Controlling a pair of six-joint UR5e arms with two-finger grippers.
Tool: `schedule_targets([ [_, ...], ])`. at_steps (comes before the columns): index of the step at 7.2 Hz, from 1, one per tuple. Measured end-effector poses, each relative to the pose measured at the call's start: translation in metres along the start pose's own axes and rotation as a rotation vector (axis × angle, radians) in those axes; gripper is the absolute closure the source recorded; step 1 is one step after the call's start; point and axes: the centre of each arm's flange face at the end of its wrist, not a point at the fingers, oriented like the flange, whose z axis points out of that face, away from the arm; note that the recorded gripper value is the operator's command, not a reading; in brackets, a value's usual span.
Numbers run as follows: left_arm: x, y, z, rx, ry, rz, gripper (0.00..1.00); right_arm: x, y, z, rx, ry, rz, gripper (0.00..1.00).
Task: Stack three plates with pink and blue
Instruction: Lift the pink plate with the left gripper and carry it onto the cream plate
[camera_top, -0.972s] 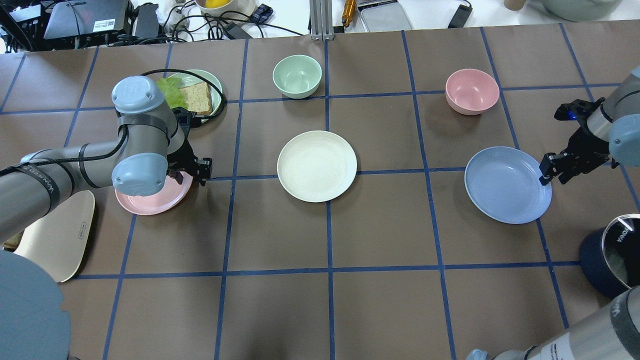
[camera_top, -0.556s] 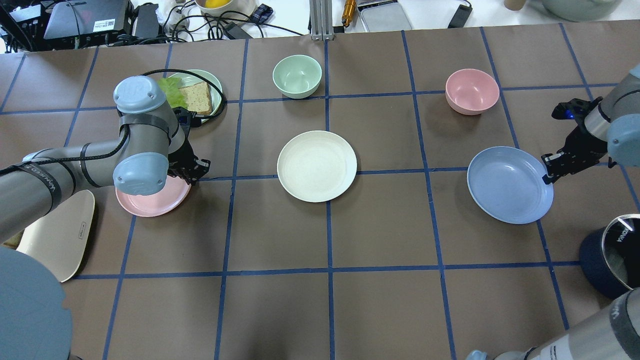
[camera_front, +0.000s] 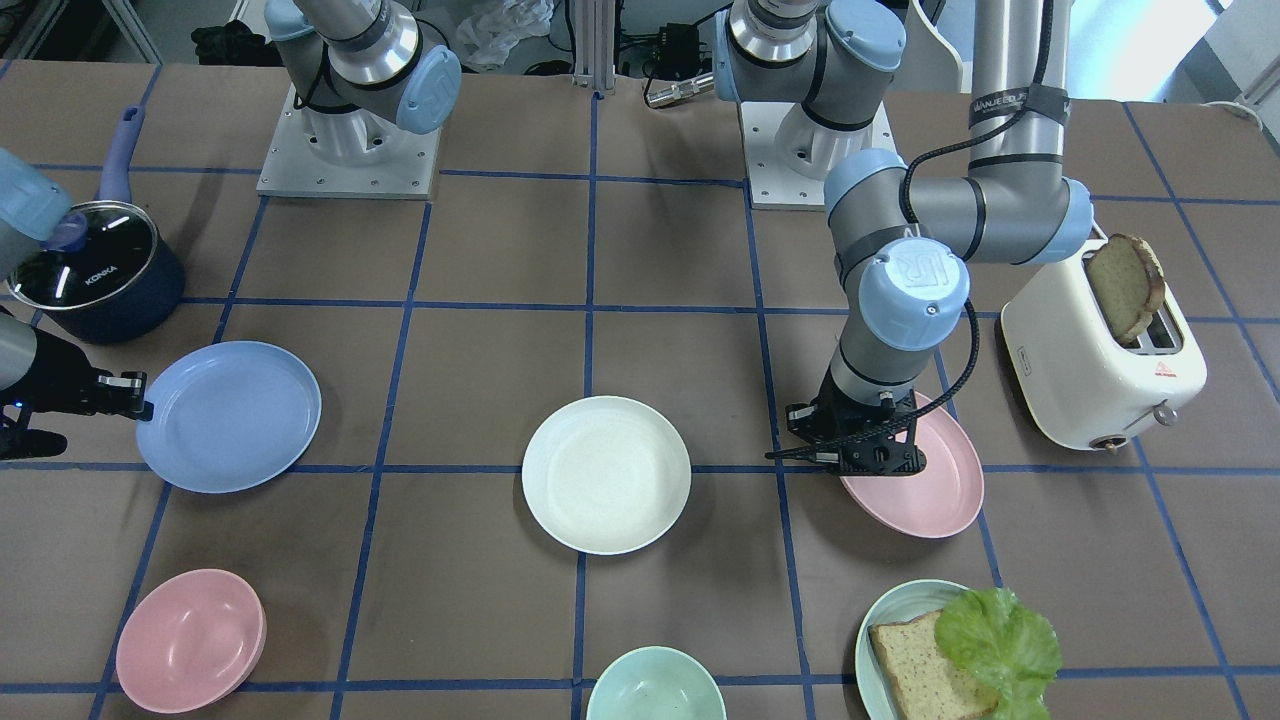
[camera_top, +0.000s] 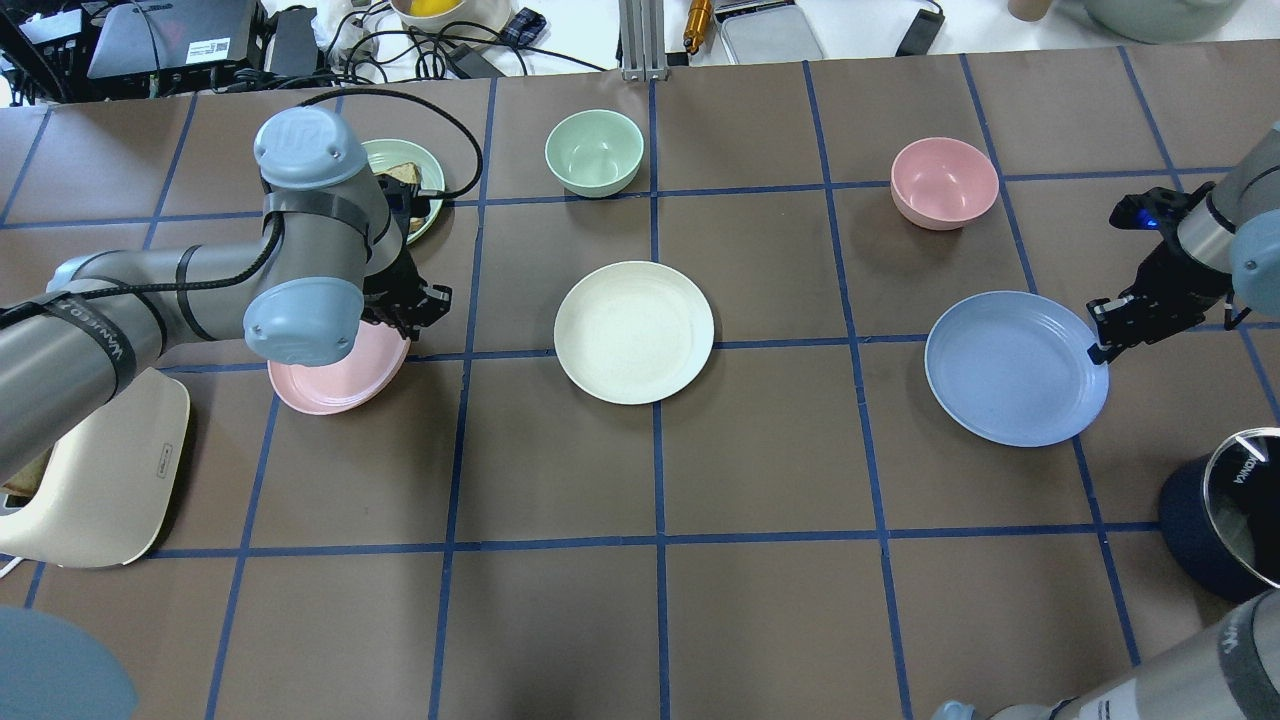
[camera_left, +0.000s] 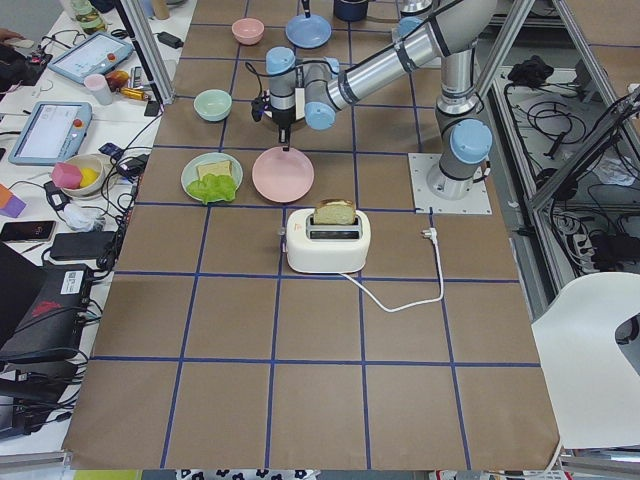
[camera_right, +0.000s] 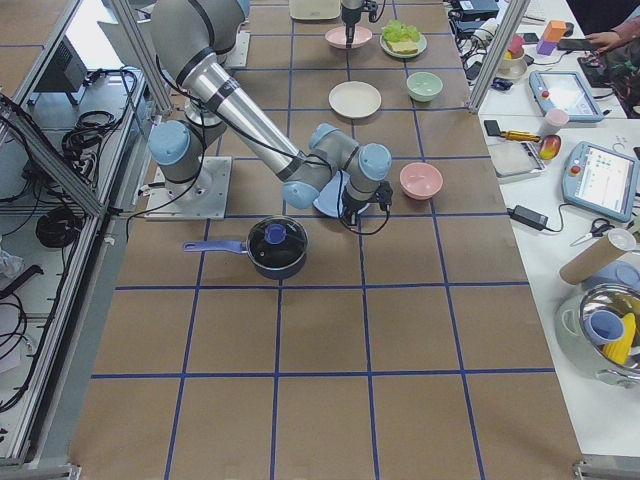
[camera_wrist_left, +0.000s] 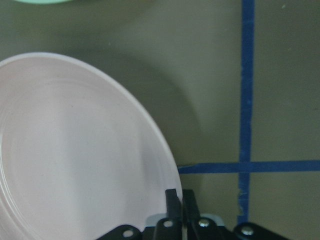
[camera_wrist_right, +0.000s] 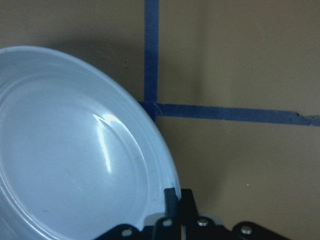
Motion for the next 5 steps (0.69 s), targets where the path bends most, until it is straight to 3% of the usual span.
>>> schedule_targets([
  [3,0.131,-0.026,-0.057,-0.002,0.012,-0.158,1.0,-0.045,0.002,-0.036,0.033,0.035,0.024,1.0],
  [5,0.237,-0.029,-0.064,0.018,0.04,-0.245,1.0,-0.053,-0.001,-0.049,0.035,0.038,0.032,1.0],
])
